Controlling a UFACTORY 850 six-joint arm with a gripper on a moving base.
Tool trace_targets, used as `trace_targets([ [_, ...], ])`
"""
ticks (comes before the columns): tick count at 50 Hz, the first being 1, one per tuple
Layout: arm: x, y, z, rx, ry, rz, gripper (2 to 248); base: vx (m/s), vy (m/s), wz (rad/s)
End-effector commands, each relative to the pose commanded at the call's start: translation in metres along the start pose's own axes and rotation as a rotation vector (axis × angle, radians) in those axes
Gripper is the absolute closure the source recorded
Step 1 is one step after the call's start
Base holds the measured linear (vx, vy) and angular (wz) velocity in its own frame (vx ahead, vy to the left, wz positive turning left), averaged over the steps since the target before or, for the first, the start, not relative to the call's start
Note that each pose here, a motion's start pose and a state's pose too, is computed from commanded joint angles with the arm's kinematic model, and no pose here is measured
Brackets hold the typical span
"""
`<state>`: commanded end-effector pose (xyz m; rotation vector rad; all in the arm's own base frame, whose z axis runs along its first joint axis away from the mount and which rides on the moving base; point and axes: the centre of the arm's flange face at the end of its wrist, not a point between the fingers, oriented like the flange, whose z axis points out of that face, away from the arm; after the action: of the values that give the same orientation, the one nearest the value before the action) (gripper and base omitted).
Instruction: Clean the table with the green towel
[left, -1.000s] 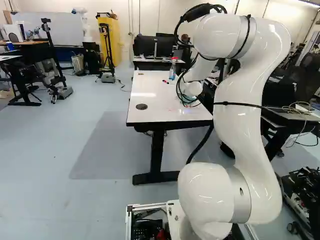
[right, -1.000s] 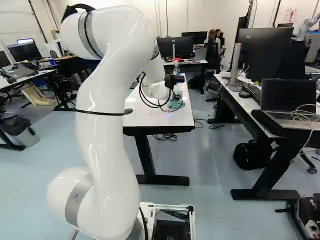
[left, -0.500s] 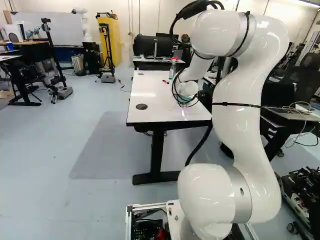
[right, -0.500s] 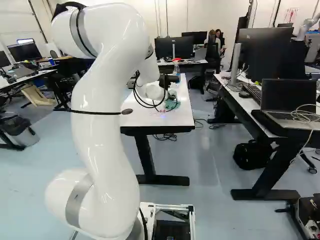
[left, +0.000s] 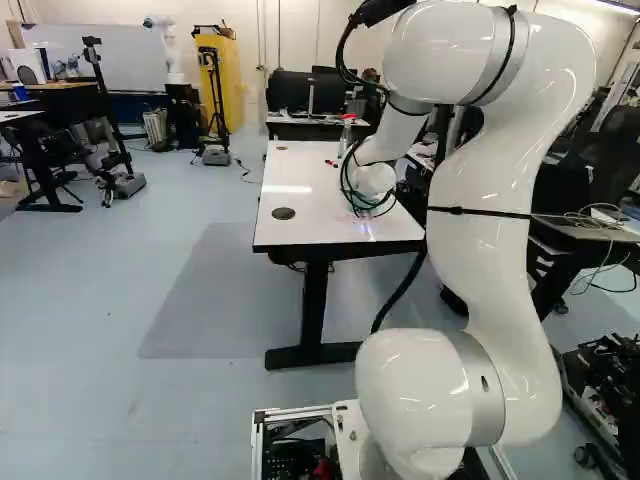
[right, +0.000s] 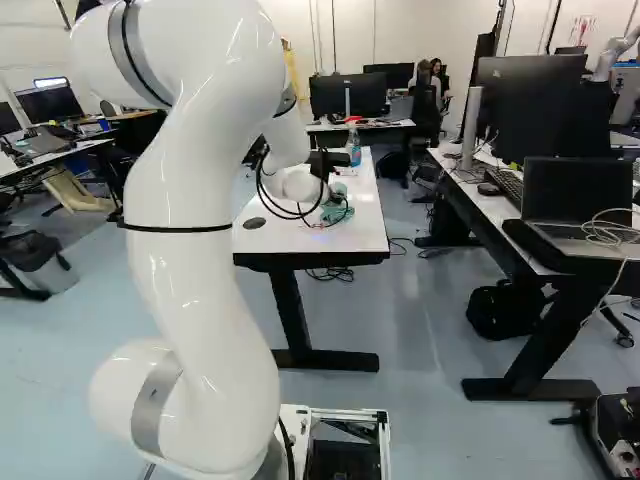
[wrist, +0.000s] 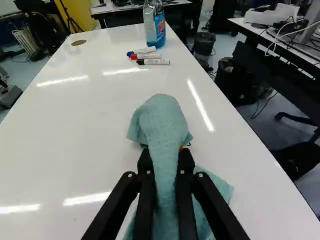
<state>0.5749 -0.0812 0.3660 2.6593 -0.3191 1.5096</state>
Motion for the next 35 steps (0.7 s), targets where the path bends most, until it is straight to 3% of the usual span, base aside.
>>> trace_targets([
  [16, -0.001, 0.022, -0.004, -0.032, -0.002, 0.019, 203, 0.0, 0.0, 0.0],
  [35, 0.012, 0.039, 0.022, -0.057, 0.019, 0.035, 203, 0.0, 0.0, 0.0],
])
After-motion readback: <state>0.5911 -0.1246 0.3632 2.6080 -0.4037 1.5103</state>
